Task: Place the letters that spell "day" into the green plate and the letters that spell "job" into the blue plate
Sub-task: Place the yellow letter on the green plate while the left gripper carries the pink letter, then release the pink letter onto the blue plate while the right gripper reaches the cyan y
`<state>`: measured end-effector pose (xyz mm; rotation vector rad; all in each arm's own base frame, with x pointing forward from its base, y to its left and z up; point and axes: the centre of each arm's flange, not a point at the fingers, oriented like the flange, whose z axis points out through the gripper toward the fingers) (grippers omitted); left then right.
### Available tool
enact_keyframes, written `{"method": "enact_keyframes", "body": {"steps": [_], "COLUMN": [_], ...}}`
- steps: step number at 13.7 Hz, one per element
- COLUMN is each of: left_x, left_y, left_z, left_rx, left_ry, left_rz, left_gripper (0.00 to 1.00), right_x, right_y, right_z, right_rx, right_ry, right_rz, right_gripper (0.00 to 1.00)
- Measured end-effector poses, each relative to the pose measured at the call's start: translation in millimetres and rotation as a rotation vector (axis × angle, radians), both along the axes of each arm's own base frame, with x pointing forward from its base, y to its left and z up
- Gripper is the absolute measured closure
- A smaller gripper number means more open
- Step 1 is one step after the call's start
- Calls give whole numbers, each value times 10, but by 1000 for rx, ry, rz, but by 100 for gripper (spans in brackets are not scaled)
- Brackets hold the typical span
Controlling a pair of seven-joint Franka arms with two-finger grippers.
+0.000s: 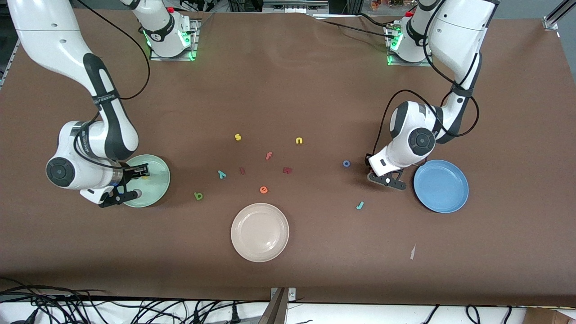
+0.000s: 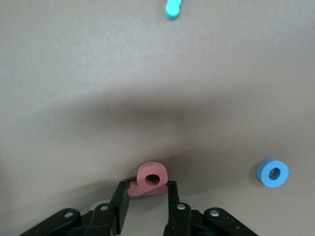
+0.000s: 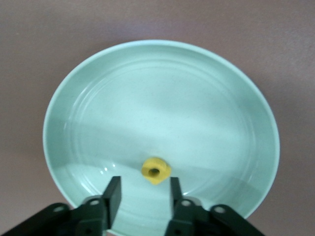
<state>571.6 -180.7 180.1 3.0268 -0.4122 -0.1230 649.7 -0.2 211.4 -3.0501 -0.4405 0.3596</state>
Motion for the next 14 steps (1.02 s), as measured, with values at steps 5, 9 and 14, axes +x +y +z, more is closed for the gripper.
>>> {"method": "enact_keyframes", "body": {"steps": [5,9,14], "left_x": [228,290,192], "left_y": [512,1405,1970], "left_z": [621,843,715], "left_rx": [-23,-39,-46], "left_ry": [-58,-54,-34], "left_rz": [83,6,-24], "left_gripper": [64,64,58], "right_x": [59,-23,-214], "right_y": [598,1237,1999], "right_z": [116,160,153], "right_rx": [27,40,19], "right_ry": [-22,-10,-12], "right_rz": [-14,-103,-129], "right_gripper": [0,0,0]}}
